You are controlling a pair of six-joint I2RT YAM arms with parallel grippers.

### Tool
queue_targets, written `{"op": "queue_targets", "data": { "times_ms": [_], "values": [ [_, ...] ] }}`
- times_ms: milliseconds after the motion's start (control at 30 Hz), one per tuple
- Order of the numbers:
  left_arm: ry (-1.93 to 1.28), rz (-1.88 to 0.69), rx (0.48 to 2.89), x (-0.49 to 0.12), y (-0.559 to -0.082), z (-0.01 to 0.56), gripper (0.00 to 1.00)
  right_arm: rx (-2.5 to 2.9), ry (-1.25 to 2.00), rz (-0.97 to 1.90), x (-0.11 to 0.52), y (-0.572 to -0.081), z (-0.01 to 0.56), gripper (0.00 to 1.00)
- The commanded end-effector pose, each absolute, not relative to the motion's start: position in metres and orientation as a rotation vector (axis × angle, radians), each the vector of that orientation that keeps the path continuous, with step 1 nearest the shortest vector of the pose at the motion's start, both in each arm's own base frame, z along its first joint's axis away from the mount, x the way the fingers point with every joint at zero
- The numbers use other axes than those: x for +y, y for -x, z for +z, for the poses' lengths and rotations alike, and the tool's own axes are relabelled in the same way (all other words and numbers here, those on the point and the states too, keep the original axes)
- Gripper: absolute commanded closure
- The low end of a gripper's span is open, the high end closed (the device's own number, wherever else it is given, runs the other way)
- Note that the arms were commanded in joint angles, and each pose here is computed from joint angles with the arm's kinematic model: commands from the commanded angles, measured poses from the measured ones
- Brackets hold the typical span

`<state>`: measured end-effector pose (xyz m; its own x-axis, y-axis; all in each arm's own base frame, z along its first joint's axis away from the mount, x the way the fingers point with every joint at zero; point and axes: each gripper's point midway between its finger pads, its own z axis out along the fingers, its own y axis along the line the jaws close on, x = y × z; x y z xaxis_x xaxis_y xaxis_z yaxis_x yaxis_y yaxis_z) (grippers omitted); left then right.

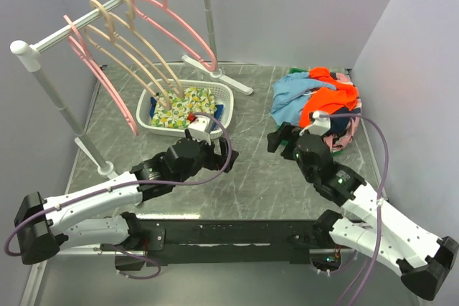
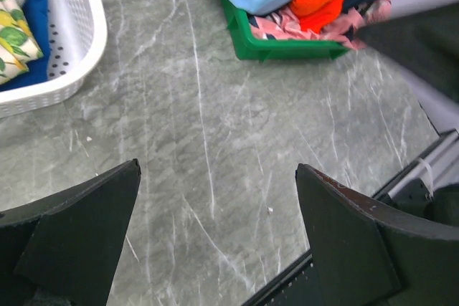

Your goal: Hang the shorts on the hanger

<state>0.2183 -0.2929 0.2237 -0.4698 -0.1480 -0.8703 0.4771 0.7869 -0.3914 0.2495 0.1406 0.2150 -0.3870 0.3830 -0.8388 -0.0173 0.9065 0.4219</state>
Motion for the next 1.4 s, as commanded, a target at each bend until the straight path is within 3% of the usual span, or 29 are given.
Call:
{"op": "queue_targets", "data": {
  "times_ms": [0, 33, 67, 233, 300, 467, 733, 800, 900, 933, 967, 1233, 1367],
  "values": [
    [-0.294, -0.835, 1.905, -0.301, -0.209, 0.248, 0.04, 1.854, -0.342, 0.332, 0.125, -0.280, 0.270, 0.00],
    [-0.298, -0.835, 1.914, -0.302, -0.208, 0.246, 0.04, 1.943, -0.340, 0.258, 0.122, -0.295, 0.253, 0.00],
    [-0.284, -0.825, 1.932, -0.300, -0.208, 0.243, 0.04, 1.935, -0.391, 0.306, 0.112, -0.314, 0.279, 0.00],
    [-0.283, -0.829, 1.957, -0.302, -0.208, 0.241, 0.04, 1.987, -0.559, 0.054, 0.060, -0.382, 0.288, 0.00],
    [-0.272, -0.805, 1.976, -0.301, -0.210, 0.242, 0.04, 1.978, -0.600, 0.083, 0.044, -0.404, 0.299, 0.00],
    [-0.257, -0.786, 1.982, -0.297, -0.211, 0.243, 0.04, 2.181, -0.565, 0.038, 0.058, -0.449, 0.249, 0.00],
    [-0.230, -0.759, 1.969, -0.280, -0.209, 0.248, 0.04, 2.299, -0.603, -0.023, 0.064, -0.477, 0.167, 0.00],
    [-0.219, -0.760, 1.956, -0.276, -0.208, 0.253, 0.04, 2.315, -0.585, -0.003, 0.070, -0.489, 0.162, 0.09],
    [-0.207, -0.744, 1.946, -0.269, -0.209, 0.257, 0.01, 2.317, -0.565, 0.020, 0.074, -0.495, 0.166, 0.41],
    [-0.205, -0.743, 1.942, -0.268, -0.209, 0.258, 0.01, 2.297, -0.566, 0.029, 0.073, -0.498, 0.177, 0.78],
    [-0.204, -0.739, 1.938, -0.265, -0.208, 0.260, 0.01, 2.283, -0.576, 0.036, 0.071, -0.499, 0.185, 0.97],
    [-0.182, -0.780, 1.867, -0.256, -0.204, 0.286, 0.02, 2.041, -0.496, 0.288, 0.086, -0.501, 0.336, 1.00],
    [-0.188, -0.790, 1.856, -0.255, -0.202, 0.290, 0.02, 1.974, -0.499, 0.366, 0.087, -0.500, 0.376, 1.00]
  ]
}}
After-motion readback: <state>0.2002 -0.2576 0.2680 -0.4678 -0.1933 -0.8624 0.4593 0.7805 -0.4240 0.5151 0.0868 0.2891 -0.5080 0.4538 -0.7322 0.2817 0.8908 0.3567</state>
